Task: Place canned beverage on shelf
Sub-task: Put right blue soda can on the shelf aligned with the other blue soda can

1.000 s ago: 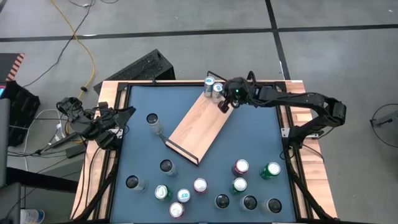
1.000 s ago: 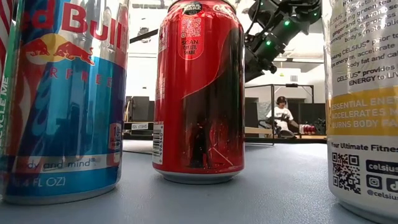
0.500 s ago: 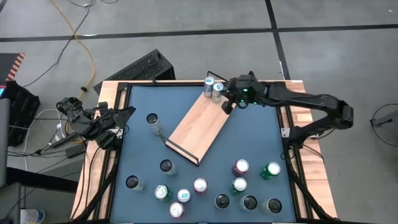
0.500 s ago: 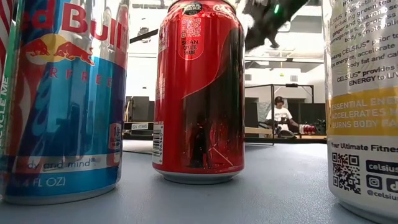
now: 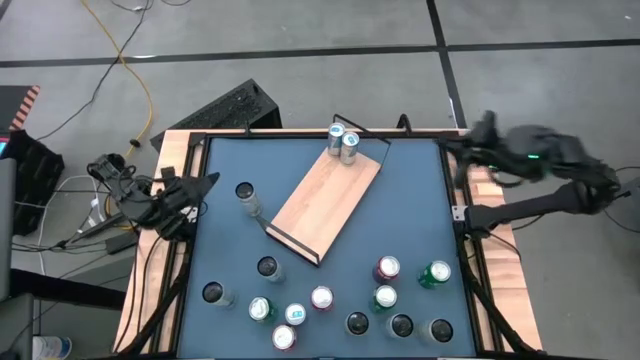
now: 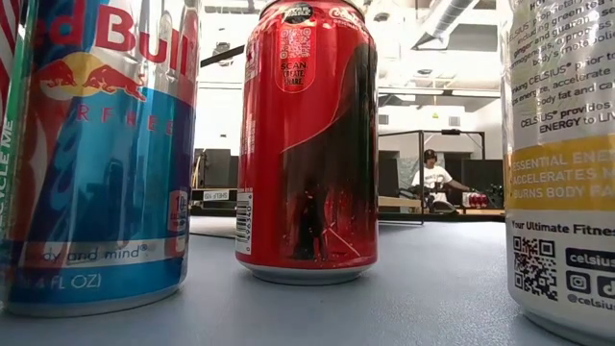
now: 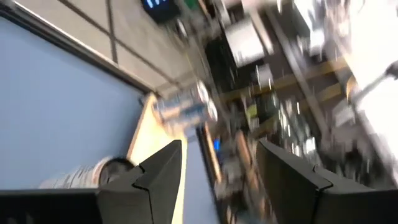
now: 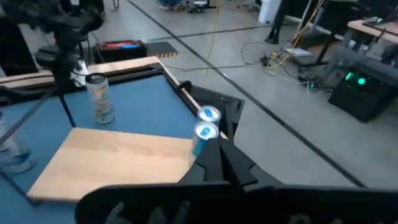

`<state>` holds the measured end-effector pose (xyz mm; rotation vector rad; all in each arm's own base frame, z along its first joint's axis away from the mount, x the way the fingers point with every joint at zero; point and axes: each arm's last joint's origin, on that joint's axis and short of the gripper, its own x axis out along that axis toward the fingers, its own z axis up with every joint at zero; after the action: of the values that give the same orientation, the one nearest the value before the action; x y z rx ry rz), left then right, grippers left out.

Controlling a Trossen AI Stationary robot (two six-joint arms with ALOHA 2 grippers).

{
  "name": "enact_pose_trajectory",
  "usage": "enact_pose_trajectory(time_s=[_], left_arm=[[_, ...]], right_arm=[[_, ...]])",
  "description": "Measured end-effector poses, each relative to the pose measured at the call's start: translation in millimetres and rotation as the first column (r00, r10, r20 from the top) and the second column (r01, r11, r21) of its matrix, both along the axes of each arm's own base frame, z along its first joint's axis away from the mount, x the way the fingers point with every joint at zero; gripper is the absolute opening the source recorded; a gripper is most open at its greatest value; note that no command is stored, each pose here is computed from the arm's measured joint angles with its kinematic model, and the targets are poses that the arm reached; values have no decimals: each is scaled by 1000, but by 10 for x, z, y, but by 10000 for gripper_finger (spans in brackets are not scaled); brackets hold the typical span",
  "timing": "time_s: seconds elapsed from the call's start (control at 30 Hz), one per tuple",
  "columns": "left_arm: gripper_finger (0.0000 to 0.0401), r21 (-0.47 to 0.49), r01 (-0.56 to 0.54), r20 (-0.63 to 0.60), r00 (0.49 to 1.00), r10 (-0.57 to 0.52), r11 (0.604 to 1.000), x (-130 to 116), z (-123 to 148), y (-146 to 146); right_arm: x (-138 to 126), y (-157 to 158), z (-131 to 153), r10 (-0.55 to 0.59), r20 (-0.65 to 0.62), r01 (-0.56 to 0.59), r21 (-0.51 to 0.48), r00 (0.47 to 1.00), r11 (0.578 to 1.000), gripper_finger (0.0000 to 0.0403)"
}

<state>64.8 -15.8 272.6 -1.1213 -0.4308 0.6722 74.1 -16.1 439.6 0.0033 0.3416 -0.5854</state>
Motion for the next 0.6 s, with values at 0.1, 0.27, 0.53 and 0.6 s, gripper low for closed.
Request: enact_pose_trajectory(time_s=[0.1, 0.27, 0.53, 0.6], left_arm=[[194, -7, -120, 24, 992, 121, 993, 115, 17, -91], [194, -61, -183, 74, 979, 188, 981, 348, -5, -199], [194, -106, -284, 112, 949, 295, 953, 714, -69, -244], [194, -114, -281, 114, 949, 293, 953, 766, -83, -227]], right_arm=[[-361, 4, -49, -24, 34, 22, 47, 999, 999, 0], [-796, 2, -171, -50, 66, 43, 102, 997, 994, 0], [-666, -5, -400, -79, 148, 64, 100, 986, 993, 0], [-427, -2, -491, -72, 128, 60, 96, 989, 994, 0]])
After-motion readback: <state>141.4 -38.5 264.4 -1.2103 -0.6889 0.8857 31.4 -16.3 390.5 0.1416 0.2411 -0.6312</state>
